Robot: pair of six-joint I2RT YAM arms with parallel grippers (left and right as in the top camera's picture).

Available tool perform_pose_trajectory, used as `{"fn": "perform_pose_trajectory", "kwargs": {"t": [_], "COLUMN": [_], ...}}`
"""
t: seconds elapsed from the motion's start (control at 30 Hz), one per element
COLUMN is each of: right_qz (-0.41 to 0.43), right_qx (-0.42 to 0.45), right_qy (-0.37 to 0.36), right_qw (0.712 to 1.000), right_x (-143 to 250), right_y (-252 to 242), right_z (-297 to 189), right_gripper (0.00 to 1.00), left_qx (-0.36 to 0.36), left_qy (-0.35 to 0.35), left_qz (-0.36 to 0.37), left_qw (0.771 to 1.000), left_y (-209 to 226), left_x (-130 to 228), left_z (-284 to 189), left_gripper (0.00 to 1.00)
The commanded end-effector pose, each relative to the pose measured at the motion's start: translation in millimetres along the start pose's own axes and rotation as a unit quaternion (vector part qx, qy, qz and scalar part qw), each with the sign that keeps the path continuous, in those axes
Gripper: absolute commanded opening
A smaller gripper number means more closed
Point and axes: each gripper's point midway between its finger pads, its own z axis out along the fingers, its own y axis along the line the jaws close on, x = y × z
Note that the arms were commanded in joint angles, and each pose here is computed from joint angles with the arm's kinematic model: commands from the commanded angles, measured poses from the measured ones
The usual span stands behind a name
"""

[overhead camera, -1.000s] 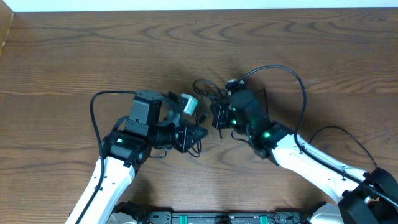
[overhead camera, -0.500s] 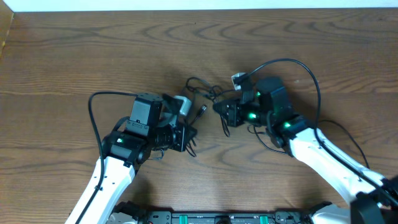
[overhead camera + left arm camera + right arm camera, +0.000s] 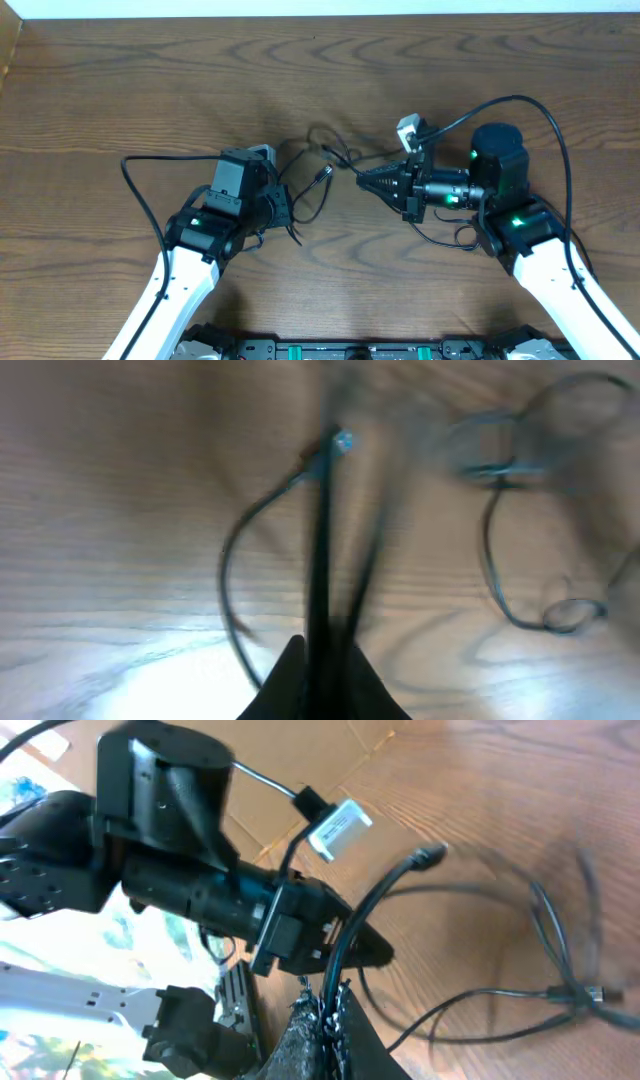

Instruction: Untangle cables

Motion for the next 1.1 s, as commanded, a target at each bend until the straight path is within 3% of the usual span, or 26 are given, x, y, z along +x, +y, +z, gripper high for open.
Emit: {"fn": "perform_pose_trajectory", "kwargs": {"t": [0.0,0.07,0.13,0.27,0.37,0.57,0.83,1.0,1.07], "right_qz": [0.006,0.030,0.021,0.009,0.022,0.110,0.048,0.027,0.016], "right_qx": [0.086,0.141,0.135,0.145,0.165,0.267,0.106,0.077,0.073], "right_qy": [-0.004,-0.006,-0.009,-0.029,-0.034,0.020,0.135,0.181,0.188], "right_qw": [0.996,0.990,0.991,0.989,0.986,0.957,0.984,0.980,0.979], "right_x": [2.4,7.0,4.8,-6.4,-7.5,38.3,89.3,111.7,114.5], "right_y": [-27.3,-46.4,-43.8,-44.8,-48.6,-66.8,11.0,24.9,26.7], "right_z": [5.5,10.8,15.9,7.1,-9.2,-52.2,-46.8,-47.8,-46.8], "right_gripper": [0.01,0.01,0.01,0.01,0.01,0.01,0.01,0.01,0.08], "left_qx": [0.140,0.234,0.253,0.189,0.111,0.051,0.061,0.084,0.091], "left_qy": [0.045,0.063,0.070,0.070,0.063,0.023,-0.067,-0.100,-0.108], "left_qz": [0.085,0.152,0.165,0.149,0.084,0.027,-0.009,-0.017,-0.019], "left_qw": [0.985,0.958,0.951,0.968,0.988,0.998,0.996,0.991,0.990], "left_y": [-48.3,-78.3,-85.1,-64.0,-39.3,-21.9,-31.5,-42.6,-45.4], "left_x": [13.5,24.9,29.0,26.6,19.7,1.8,-40.6,-57.6,-61.4], "left_z": [-2.6,-11.9,-12.7,0.8,9.7,14.2,11.2,6.7,5.2], "left_gripper": [0.08,0.08,0.08,0.08,0.08,0.08,0.09,0.09,0.09]}}
